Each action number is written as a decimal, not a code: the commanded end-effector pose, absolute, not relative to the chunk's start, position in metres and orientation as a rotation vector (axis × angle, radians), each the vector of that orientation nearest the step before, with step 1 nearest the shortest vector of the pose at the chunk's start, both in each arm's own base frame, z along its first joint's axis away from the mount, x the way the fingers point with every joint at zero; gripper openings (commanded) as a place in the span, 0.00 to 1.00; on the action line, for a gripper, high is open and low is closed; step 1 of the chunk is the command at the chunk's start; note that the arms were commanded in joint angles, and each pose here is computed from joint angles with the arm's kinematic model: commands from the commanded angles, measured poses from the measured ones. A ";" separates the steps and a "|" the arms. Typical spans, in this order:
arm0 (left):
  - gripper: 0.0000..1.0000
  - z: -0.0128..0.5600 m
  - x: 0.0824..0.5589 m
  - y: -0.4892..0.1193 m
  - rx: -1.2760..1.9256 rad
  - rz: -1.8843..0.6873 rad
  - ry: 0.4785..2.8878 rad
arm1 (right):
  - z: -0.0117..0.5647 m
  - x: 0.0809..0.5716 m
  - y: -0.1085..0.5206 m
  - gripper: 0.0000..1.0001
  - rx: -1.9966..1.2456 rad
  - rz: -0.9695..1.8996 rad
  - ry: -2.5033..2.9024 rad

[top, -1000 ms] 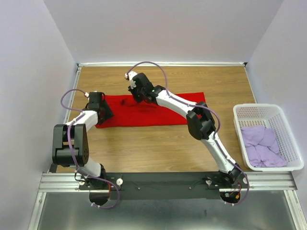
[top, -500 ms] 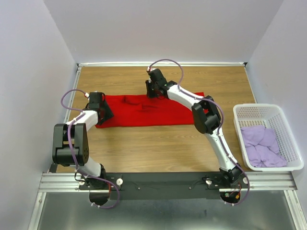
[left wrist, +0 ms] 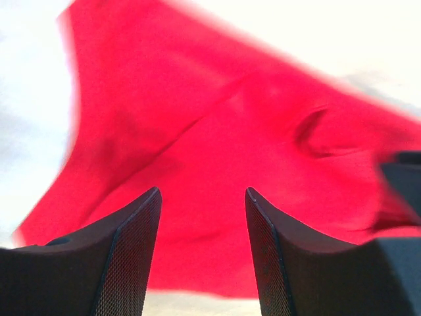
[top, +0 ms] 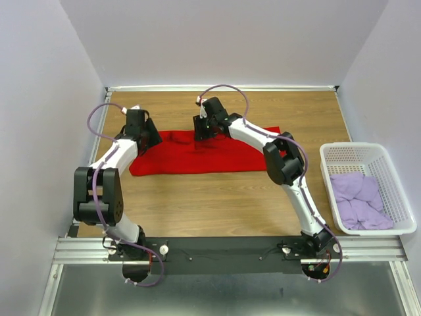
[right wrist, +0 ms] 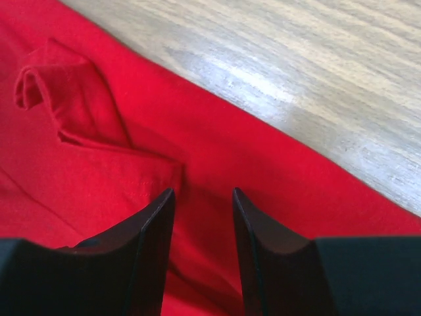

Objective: Fold and stack the t-shirts
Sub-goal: Fold the tshirt

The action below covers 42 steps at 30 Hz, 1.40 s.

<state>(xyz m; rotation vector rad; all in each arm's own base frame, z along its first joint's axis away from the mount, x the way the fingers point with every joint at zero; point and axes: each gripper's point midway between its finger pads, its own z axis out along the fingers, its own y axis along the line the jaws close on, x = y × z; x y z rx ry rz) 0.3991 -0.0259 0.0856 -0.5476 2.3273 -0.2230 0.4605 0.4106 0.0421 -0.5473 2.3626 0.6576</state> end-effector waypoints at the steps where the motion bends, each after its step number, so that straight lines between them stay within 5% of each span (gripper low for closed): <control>1: 0.62 0.090 0.424 -0.053 -0.410 -0.170 2.318 | 0.076 0.453 0.417 0.48 -0.589 0.727 2.300; 23: 0.56 0.070 0.452 -0.069 0.095 0.146 2.350 | 0.083 0.438 0.404 0.48 -0.653 0.711 2.290; 42: 0.38 0.056 0.476 -0.069 0.126 0.201 2.365 | 0.069 0.443 0.424 0.48 -0.655 0.823 2.305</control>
